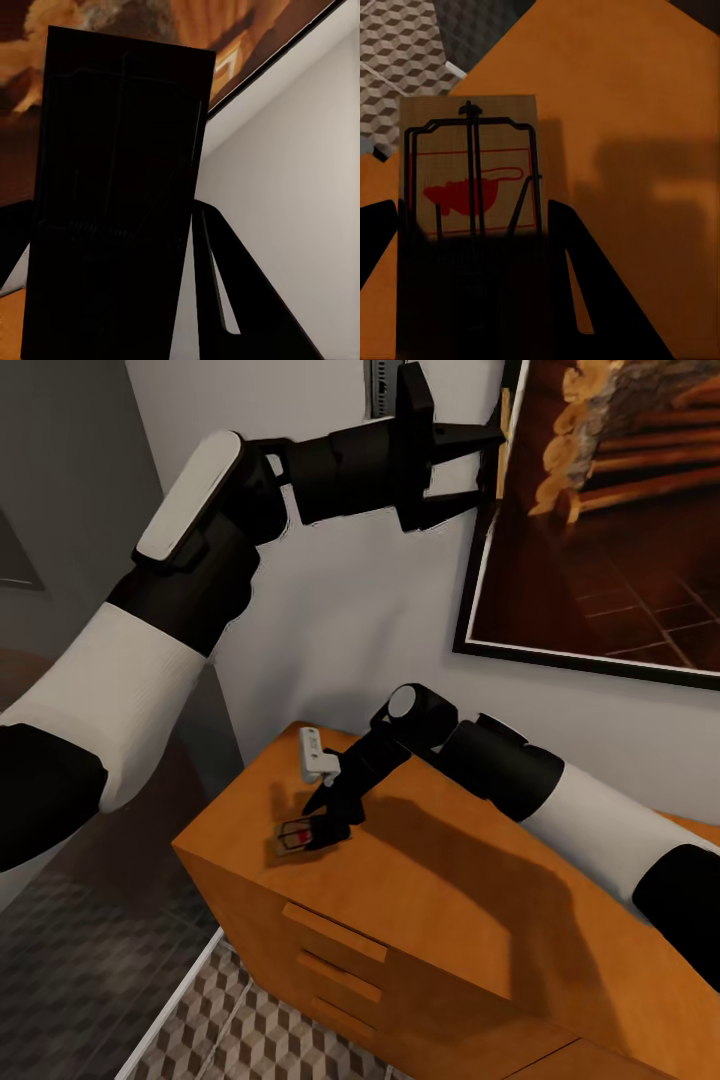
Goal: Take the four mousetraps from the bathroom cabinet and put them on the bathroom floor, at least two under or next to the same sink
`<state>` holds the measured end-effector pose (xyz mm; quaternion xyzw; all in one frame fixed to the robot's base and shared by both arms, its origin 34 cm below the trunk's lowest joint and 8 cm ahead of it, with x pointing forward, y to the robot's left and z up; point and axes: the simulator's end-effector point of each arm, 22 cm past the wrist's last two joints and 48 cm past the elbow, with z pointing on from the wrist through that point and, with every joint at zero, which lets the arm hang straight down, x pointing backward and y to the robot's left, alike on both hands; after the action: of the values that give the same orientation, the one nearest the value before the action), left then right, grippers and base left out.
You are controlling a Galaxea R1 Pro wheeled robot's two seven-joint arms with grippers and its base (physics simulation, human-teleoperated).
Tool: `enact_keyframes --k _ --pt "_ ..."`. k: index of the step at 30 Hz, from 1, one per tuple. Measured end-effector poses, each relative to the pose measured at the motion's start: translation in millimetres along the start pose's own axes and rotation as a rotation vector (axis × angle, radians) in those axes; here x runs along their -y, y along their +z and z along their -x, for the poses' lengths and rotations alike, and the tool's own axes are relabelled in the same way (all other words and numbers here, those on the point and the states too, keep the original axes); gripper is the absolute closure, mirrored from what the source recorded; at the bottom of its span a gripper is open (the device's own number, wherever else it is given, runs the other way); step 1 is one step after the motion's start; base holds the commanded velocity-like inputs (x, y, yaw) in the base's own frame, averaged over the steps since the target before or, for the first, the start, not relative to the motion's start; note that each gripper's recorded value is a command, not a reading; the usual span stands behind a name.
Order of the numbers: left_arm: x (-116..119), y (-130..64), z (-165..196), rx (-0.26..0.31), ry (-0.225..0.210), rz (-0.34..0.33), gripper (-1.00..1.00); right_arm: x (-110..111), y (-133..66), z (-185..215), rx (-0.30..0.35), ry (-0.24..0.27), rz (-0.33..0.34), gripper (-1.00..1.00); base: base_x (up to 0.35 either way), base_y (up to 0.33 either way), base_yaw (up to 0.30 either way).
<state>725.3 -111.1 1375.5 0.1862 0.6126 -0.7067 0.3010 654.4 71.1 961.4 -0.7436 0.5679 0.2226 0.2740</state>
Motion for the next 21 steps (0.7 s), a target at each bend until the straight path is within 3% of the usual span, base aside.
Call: enact_keyframes --k 6,21 --pt "9.7 -6.0 0.1 -0.002 0.031 -0.009 1.00 1.6 -1.8 -4.5 -0.005 0.006 -0.004 1.00 -0.064 0.014 0.000" --pt "11.5 -6.6 -1.0 -0.008 0.034 -0.015 1.00 7.3 -5.7 -17.4 -0.020 0.024 -0.023 1.00 -0.272 0.130 0.000"
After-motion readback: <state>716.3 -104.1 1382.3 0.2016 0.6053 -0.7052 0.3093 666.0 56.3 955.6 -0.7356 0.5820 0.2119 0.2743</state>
